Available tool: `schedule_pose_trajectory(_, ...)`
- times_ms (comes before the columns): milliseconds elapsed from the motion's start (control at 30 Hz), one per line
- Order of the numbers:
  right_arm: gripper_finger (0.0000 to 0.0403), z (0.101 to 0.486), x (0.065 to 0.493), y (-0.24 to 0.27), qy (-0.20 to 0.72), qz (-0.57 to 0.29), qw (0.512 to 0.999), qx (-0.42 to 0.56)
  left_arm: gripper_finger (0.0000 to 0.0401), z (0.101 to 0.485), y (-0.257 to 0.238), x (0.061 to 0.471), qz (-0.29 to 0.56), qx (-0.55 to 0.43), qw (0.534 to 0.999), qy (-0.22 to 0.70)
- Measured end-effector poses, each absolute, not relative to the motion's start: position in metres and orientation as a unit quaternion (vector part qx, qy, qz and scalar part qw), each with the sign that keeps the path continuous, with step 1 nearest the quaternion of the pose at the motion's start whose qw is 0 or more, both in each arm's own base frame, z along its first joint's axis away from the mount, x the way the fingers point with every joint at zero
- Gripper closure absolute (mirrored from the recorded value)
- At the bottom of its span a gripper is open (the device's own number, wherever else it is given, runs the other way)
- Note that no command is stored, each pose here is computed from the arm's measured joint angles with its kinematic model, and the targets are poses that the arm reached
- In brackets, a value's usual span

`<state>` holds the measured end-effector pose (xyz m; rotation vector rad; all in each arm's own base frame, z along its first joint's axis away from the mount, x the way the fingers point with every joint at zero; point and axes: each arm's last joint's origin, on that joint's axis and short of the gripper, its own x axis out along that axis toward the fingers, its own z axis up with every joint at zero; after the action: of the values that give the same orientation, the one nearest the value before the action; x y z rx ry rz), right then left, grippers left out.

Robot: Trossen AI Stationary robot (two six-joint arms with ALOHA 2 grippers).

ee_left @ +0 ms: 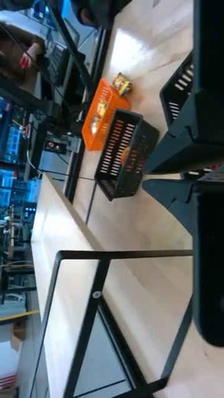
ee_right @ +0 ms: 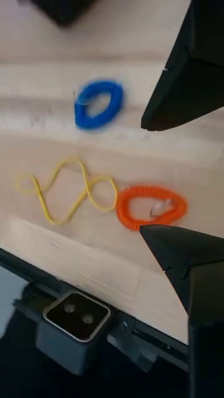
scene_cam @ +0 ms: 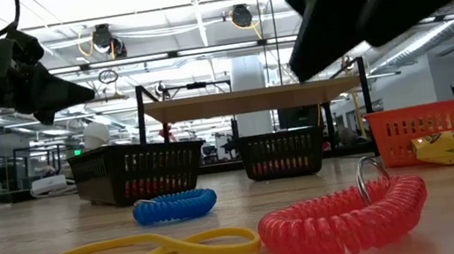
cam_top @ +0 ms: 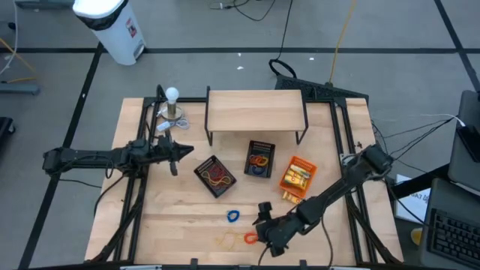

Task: Pick & Place Office Desk Supplies
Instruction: Put the orange spring keychain into the right black bin

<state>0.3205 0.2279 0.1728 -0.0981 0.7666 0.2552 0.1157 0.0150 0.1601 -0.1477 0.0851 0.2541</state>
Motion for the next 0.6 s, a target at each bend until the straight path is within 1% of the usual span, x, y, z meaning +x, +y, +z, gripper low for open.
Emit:
schedule_pose_trajectory(67, 0.0151, 0.168, 0.327, 0.233, 0.374, 0.131, 0.916, -0.057, 0.0375, 0.161, 0.015, 0.116, 0.127, -0.074, 0.989, 0.037)
schedule_pose_trajectory(200, 0.0151, 0.154, 0.335, 0.239, 0.380, 0.140, 0.910, -0.090, 0.0375, 0.170, 0.015, 0.116, 0.124, -0.064, 0.990, -0.009)
schedule_pose_trajectory(300, 0.0151, 0.147, 0.334, 0.240, 0.391, 0.154, 0.901, -0.110, 0.0375, 0.174, 0.015, 0.116, 0.122, -0.057, 0.991, -0.026)
schedule_pose_trajectory(400, 0.0151, 0.142, 0.333, 0.241, 0.394, 0.154, 0.899, -0.113, 0.0375, 0.173, 0.015, 0.116, 0.122, -0.056, 0.991, -0.023)
schedule_pose_trajectory(600, 0.0155, 0.141, 0.333, 0.242, 0.396, 0.164, 0.897, -0.109, 0.0375, 0.166, 0.015, 0.116, 0.121, -0.066, 0.990, 0.014)
